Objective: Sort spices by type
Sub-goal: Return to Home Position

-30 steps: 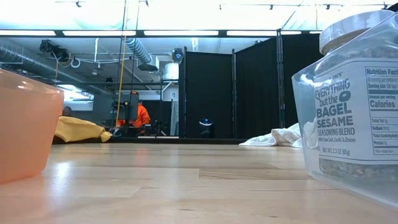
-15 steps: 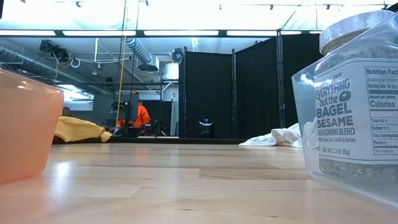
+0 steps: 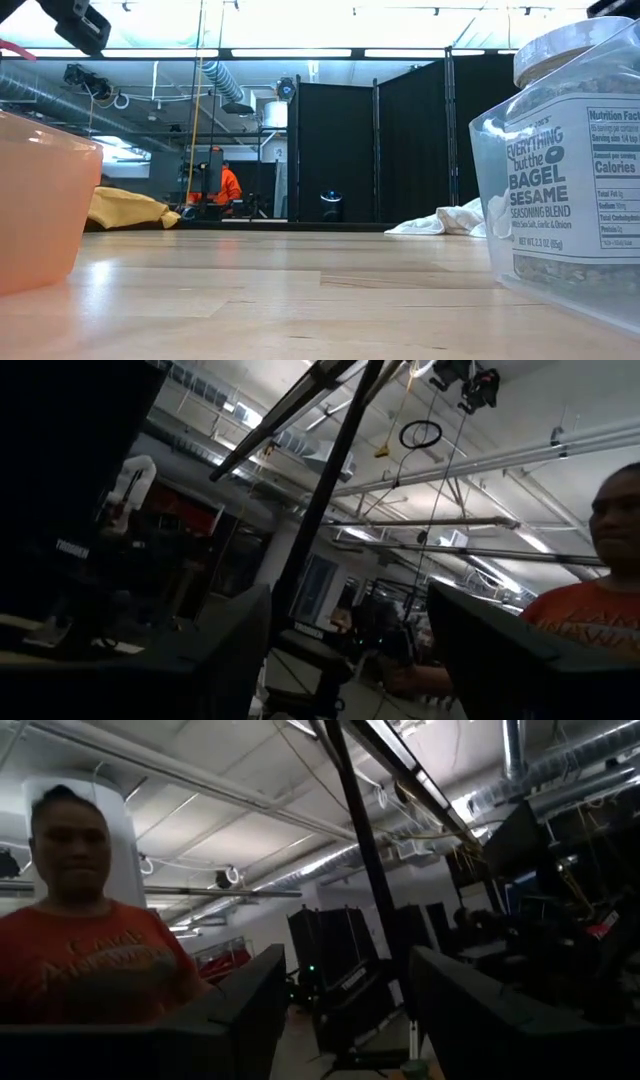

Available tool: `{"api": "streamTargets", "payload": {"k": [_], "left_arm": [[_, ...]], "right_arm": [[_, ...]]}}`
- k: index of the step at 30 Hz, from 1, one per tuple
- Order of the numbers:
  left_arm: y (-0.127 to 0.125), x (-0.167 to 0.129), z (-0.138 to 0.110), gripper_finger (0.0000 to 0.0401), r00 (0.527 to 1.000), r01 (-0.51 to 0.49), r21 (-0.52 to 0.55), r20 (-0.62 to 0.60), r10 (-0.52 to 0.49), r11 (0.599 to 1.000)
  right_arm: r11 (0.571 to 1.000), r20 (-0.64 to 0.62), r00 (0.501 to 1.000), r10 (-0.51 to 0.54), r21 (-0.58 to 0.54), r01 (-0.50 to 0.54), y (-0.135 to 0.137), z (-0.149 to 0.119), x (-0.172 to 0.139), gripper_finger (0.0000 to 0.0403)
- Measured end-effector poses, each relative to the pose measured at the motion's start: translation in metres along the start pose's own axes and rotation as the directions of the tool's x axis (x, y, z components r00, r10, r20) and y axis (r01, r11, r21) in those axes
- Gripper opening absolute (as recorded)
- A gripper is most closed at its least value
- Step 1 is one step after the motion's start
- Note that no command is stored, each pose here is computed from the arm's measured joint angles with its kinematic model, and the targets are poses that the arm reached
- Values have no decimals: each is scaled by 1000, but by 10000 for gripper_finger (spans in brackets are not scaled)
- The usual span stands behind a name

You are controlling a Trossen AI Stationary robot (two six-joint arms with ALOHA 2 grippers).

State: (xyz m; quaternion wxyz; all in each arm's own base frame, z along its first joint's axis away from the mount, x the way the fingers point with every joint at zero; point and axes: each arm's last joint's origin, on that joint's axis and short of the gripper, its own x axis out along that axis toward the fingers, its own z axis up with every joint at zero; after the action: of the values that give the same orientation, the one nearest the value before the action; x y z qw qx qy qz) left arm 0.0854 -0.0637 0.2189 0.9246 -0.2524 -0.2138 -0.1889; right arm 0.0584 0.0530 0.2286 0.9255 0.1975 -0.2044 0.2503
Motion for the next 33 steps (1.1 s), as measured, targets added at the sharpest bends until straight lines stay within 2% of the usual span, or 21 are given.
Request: {"api": "streamTargets", "payload": {"k": [3, 10, 14, 18, 21, 25, 28, 33], "left_arm": [[0, 0, -1, 275, 1000, -1, 9, -6, 1, 1000], [2, 0, -7, 275, 997, -30, 11, -69, 31, 999], [3, -1, -11, 275, 993, -46, 29, -104, 49, 999], [7, -2, -17, 275, 982, -116, 49, -144, 122, 992], [9, -2, -20, 275, 971, -165, 58, -163, 173, 985], [10, -3, -20, 275, 968, -189, 39, -161, 193, 981], [9, -2, -19, 275, 974, -163, 14, -155, 163, 987], [4, -2, -21, 275, 976, -24, -94, -217, 3, 995]], "right_arm": [[1000, 22, 1000, 1, -6, -1, -3, -13, -4, 221], [987, -92, 989, -119, -122, 107, -7, -26, -5, 222], [967, -204, 955, -217, -176, 182, -12, -39, -7, 222], [953, -272, 920, -282, -194, 234, -15, -47, -10, 222], [948, -275, 919, -283, -226, 225, -15, -48, -10, 226], [937, -276, 918, -284, -285, 204, -15, -48, -11, 232], [933, -277, 918, -284, -299, 199, -15, -48, -11, 237], [927, -310, 905, -292, -323, 189, -16, -51, -12, 243]]}}
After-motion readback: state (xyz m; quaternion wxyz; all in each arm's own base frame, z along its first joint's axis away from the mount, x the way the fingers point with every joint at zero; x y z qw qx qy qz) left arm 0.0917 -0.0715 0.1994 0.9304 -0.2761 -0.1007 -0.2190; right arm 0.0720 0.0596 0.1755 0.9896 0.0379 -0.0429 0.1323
